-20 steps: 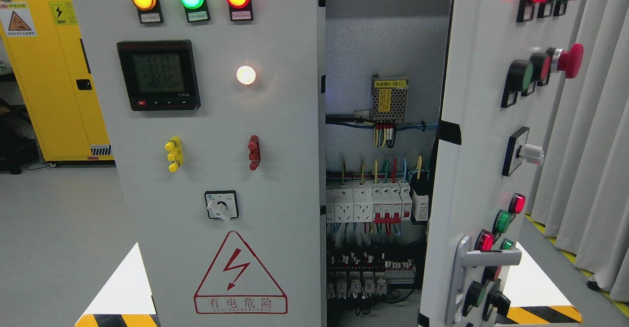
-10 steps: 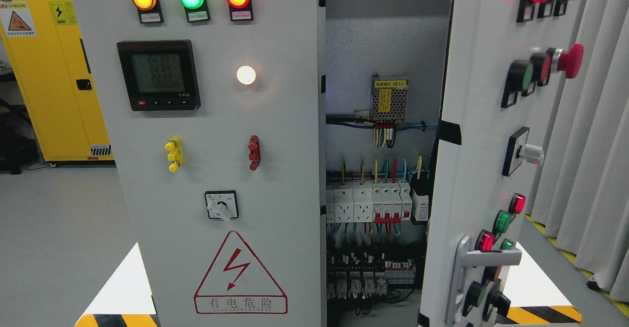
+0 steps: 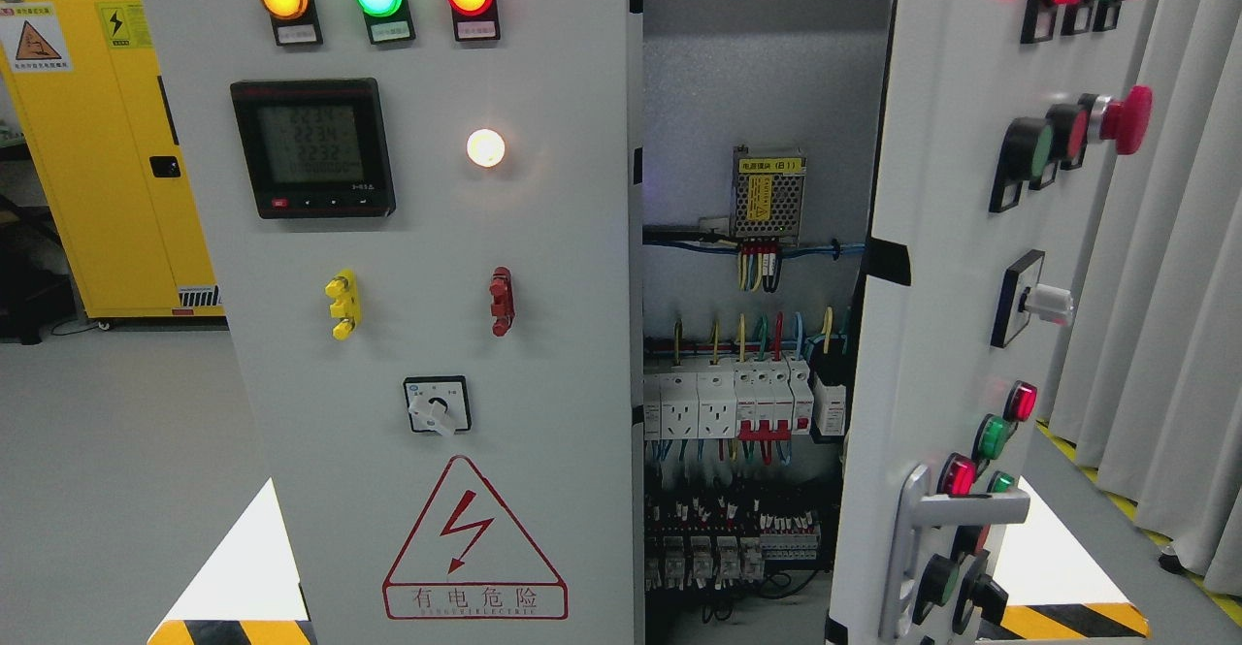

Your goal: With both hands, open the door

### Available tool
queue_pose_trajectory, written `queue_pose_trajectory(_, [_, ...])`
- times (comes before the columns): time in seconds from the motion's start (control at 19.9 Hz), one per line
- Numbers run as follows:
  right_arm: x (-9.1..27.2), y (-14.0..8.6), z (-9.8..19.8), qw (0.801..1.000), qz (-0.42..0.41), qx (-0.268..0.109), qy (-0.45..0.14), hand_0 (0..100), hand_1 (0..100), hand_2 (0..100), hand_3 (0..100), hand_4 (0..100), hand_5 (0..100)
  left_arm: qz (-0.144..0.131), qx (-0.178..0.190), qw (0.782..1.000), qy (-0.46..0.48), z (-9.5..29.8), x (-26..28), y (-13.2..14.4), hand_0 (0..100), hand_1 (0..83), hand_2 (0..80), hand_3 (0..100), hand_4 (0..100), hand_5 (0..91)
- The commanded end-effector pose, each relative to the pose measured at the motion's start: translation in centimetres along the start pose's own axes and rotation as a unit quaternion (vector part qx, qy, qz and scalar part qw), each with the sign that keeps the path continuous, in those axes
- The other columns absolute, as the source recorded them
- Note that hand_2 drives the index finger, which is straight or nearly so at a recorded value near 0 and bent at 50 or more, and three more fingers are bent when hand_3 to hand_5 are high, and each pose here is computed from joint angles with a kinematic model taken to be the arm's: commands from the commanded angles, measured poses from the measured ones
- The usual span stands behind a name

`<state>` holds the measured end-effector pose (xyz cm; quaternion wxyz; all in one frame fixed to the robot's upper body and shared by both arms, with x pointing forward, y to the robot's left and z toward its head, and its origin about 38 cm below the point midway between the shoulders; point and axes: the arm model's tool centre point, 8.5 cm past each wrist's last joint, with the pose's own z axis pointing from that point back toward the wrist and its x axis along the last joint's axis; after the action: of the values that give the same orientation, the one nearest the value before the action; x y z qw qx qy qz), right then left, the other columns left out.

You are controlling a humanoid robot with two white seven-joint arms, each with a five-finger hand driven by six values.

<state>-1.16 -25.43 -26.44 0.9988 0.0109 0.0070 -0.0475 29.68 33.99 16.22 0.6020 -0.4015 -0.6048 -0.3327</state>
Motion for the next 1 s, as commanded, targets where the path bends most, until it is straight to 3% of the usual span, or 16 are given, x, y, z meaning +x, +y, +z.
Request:
queue_pose_trajectory(0.0, [0.1, -1.5, 0.2, 1.000, 0.005, -0.012, 0.000, 22, 1, 0, 0, 0, 0, -0.078, -0.128, 0.989, 0.006, -4.9, 11.7, 0.1, 0, 0.0, 0.0, 0, 0, 0.0])
queue_pose_trajectory(0.4, [0.1, -1.5, 0.2, 1.000, 0.005, -0.012, 0.000, 22, 1, 0, 0, 0, 0, -0.113, -0.215, 0.970, -0.004, -13.1, 18.5, -0.7, 0, 0.0, 0.0, 0, 0, 0.0])
queue_pose_trajectory(0.6, [0.1, -1.5, 0.2, 1.000, 0.005, -0.012, 0.000, 22, 1, 0, 0, 0, 0, -0.099, -0.248, 0.964, -0.018, -17.5, 20.9, -0.4, 0, 0.0, 0.0, 0, 0, 0.0])
queue_pose_trajectory(0.8, [0.1, -1.5, 0.2, 1.000, 0.005, -0.012, 0.000, 22, 1, 0, 0, 0, 0, -0.076, -0.233, 0.969, -0.036, -21.2, 23.1, 0.7, 0, 0.0, 0.0, 0, 0, 0.0])
queue_pose_trajectory(0.95, [0.1, -1.5, 0.2, 1.000, 0.005, -0.012, 0.000, 22, 1, 0, 0, 0, 0, -0.061, -0.250, 0.966, -0.041, -23.6, 23.8, -0.2, 0, 0.0, 0.0, 0, 0, 0.0])
